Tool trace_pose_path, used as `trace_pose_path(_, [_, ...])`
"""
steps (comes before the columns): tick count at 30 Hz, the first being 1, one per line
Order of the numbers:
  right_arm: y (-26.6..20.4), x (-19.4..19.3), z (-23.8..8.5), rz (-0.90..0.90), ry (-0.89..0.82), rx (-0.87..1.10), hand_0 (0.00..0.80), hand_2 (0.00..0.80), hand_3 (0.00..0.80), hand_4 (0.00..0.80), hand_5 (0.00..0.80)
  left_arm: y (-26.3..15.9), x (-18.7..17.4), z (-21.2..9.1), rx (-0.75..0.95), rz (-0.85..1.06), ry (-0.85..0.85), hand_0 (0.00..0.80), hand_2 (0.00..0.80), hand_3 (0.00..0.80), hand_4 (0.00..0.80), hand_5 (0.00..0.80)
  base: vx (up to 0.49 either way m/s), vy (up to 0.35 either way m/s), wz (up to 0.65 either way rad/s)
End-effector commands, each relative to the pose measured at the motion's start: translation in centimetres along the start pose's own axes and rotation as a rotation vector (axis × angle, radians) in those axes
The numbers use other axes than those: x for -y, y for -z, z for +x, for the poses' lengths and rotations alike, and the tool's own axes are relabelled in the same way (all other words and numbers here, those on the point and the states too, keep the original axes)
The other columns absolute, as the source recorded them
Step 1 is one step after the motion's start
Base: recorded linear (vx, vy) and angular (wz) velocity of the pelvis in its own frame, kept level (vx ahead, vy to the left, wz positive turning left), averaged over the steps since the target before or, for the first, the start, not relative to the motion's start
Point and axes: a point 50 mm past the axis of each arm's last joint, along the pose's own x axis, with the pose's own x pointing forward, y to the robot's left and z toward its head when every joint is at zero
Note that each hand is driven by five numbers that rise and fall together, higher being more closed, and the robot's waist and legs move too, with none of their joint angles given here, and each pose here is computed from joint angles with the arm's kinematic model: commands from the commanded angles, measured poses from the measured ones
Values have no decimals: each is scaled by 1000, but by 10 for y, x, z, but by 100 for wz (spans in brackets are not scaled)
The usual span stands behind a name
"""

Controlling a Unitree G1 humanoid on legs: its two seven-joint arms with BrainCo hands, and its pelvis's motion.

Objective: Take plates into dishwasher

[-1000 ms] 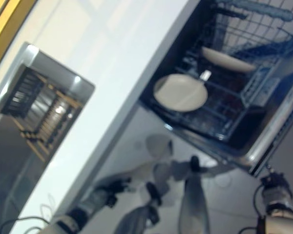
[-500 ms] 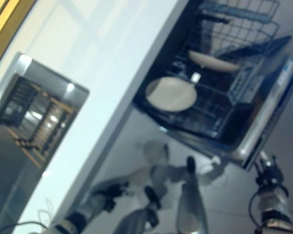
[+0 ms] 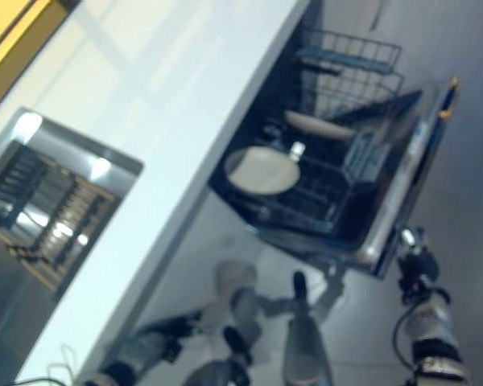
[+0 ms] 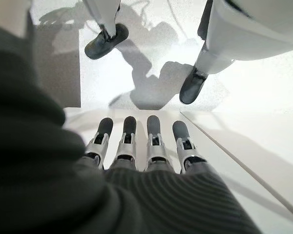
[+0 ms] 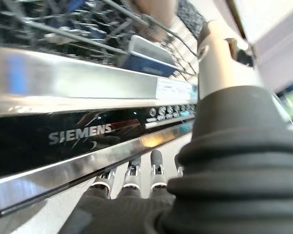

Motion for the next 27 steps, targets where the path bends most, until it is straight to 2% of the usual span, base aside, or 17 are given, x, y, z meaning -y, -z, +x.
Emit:
trace_pose_path(1, [-11, -76, 25, -94, -356, 7, 0, 0, 0, 0, 0, 1, -47, -10, -41, 90, -114, 0, 0, 0, 0, 0, 14, -45, 0])
trace_pose_path(5, [-15, -81, 30, -137, -348, -26, 0, 0, 0, 0, 0, -2, -50, -10, -38, 105, -115, 0, 0, 0, 0, 0, 5, -18, 0])
trace_pose_path(10, [-8, -76, 35, -206, -242, -117, 0, 0, 0, 0, 0, -4, -55, -11, -43, 121, -124, 0, 0, 0, 0, 0, -1, -42, 7])
trace_pose_path(16, [1, -79, 37, -215, -269, -191, 0, 0, 0, 0, 0, -10, -62, -11, -35, 149, -128, 0, 0, 0, 0, 0, -12, -40, 12])
trace_pose_path(21, [4, -101, 42, -173, -301, -180, 0, 0, 0, 0, 0, -21, -61, -9, -11, 146, -132, 0, 0, 0, 0, 0, -12, 8, 7])
trace_pose_path(27, [15, -111, 45, -36, -249, -198, 0, 0, 0, 0, 0, -29, -59, -6, 10, 136, -130, 0, 0, 0, 0, 0, -6, 16, 8])
